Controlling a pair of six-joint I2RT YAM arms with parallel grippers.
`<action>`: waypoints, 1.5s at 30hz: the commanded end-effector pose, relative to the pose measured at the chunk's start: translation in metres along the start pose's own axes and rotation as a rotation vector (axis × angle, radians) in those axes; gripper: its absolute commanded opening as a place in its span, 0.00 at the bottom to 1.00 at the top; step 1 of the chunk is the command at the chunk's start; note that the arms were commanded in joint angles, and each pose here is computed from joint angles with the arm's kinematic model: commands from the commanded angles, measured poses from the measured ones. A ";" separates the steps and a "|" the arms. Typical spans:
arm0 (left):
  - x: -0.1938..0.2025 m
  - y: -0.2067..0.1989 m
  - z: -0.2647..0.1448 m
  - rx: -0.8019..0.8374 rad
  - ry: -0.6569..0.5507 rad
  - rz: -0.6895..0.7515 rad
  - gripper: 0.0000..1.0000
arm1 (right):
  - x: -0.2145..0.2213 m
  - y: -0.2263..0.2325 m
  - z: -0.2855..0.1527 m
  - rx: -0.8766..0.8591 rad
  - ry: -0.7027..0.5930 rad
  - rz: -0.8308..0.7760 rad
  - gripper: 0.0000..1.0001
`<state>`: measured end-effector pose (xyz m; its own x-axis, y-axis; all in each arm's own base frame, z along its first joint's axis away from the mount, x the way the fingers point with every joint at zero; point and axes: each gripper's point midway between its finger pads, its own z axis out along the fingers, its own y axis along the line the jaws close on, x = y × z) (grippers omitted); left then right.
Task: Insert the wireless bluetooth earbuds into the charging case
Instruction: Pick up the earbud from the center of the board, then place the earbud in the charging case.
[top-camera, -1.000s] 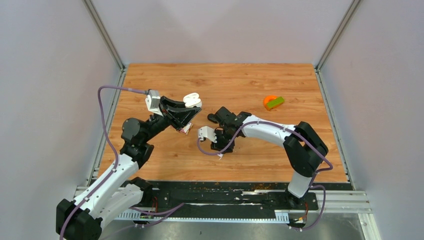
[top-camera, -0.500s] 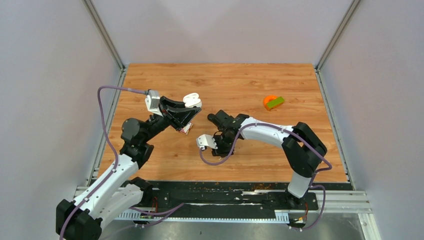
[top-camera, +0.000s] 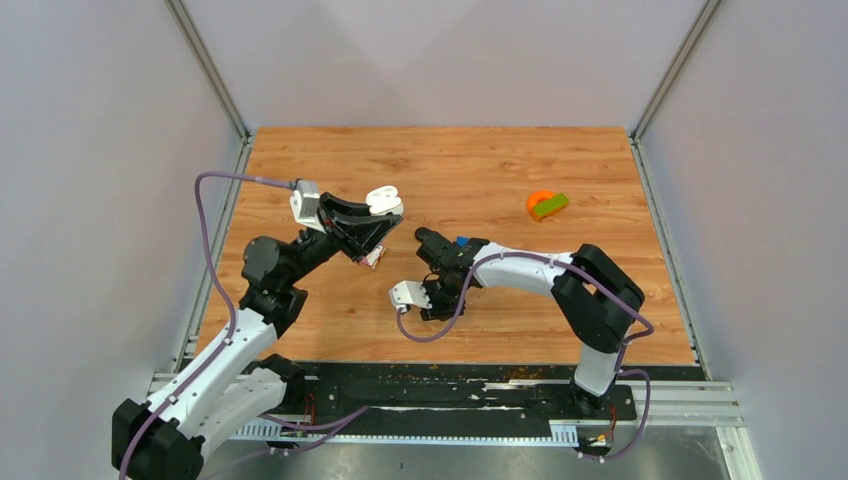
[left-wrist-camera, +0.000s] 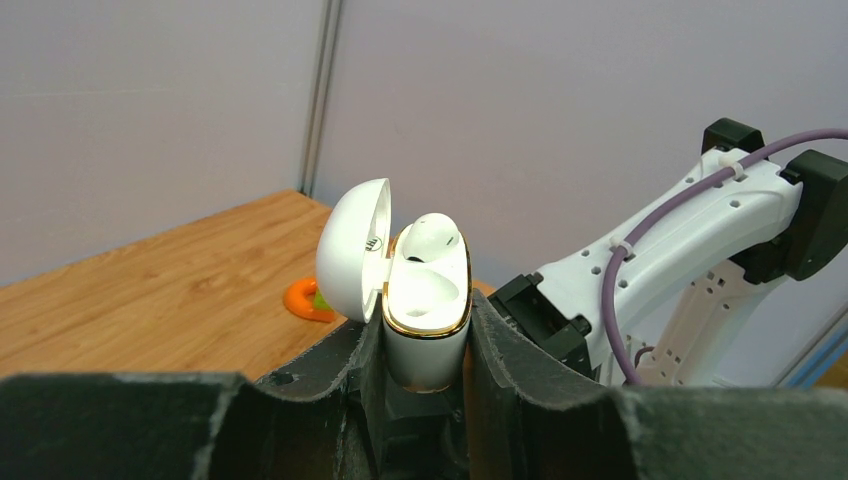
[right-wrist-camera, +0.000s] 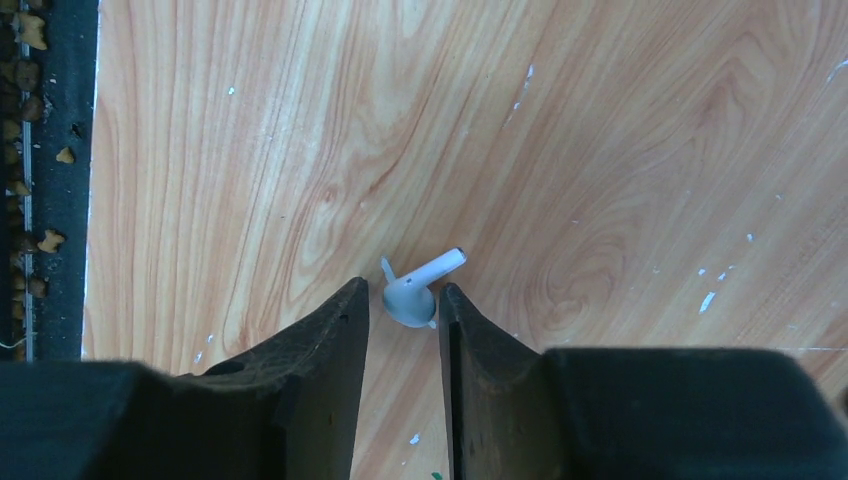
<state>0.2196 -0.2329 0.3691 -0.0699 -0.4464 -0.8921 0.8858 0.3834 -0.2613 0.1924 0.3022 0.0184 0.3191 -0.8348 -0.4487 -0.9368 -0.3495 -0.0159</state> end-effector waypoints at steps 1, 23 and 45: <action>-0.011 -0.008 -0.001 0.023 -0.037 0.028 0.00 | 0.003 -0.004 0.008 0.033 0.018 -0.046 0.30; 0.051 0.068 0.010 -0.123 0.166 0.313 0.00 | -0.058 0.046 -0.083 -0.227 -0.348 0.452 0.08; 0.183 0.045 -0.005 0.062 0.326 0.413 0.00 | -0.099 0.017 -0.208 -0.506 -0.781 0.838 0.09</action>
<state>0.2504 -0.2874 0.1829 0.0428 -0.0167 -0.9989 0.9005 0.4337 0.0313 0.1752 0.2854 0.2153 -0.6340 -0.5311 -0.5621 -0.6492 -0.0296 0.7601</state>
